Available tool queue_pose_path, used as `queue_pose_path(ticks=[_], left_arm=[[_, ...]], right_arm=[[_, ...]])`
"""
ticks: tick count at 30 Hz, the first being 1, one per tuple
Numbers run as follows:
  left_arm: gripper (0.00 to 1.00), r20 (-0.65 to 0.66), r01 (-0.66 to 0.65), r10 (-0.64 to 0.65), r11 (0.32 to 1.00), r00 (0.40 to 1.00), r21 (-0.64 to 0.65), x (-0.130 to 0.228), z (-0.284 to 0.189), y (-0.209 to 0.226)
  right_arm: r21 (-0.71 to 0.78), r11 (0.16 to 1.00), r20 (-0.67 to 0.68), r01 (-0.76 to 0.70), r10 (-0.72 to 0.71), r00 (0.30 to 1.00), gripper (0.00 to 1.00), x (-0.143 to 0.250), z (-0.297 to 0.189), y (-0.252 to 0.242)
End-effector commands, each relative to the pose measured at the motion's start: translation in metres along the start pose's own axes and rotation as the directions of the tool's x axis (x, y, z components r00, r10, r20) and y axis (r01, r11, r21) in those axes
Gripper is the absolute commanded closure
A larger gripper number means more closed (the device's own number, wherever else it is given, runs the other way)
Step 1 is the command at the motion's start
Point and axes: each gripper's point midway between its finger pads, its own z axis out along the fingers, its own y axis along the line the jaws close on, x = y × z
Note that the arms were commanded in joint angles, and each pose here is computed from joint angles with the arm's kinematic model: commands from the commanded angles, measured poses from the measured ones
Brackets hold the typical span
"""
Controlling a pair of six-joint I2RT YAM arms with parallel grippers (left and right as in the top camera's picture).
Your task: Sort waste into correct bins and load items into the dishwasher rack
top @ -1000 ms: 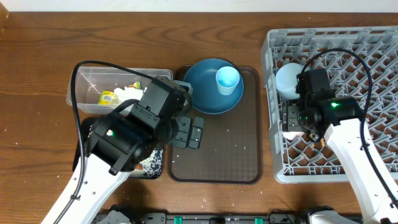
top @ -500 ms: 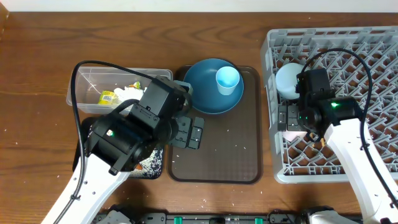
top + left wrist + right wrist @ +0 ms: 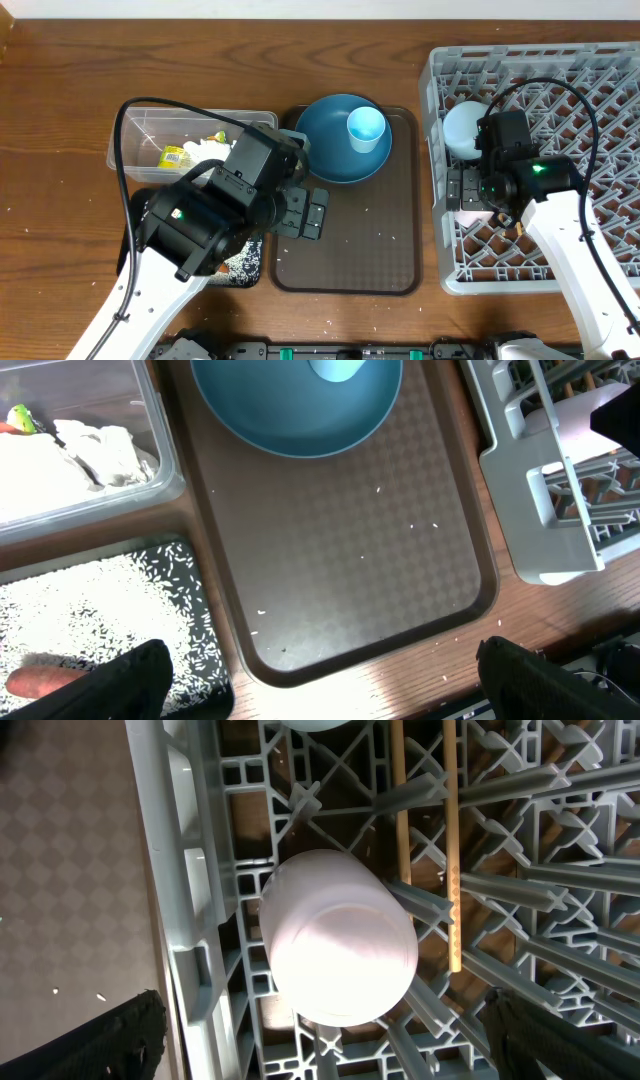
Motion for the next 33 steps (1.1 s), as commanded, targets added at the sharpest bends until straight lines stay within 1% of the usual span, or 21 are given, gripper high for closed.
queue_pose_path(ticks=[1, 27, 31, 33], left_arm=[[0.0, 0.0, 0.0, 0.0, 1.0, 1.0, -0.018, 0.0, 0.001, 0.004], [0.0, 0.001, 0.0, 0.0, 1.0, 1.0, -0.018, 0.0, 0.001, 0.004], [0.0, 0.093, -0.003, 0.002, 1.0, 0.996, 0.014, -0.022, 0.0, -0.004], [0.0, 0.175, -0.008, 0.0, 0.999, 0.985, 0.044, -0.043, -0.003, -0.012]], right_arm=[[0.007, 1.0, 0.0, -0.021, 0.021, 1.0, 0.01, -0.002, 0.001, -0.005], [0.007, 1.0, 0.0, -0.021, 0.021, 1.0, 0.01, -0.002, 0.001, -0.005], [0.007, 1.0, 0.0, -0.021, 0.021, 1.0, 0.01, -0.002, 0.001, -0.005], [0.007, 1.0, 0.0, -0.021, 0.021, 1.0, 0.01, -0.002, 0.001, -0.005]])
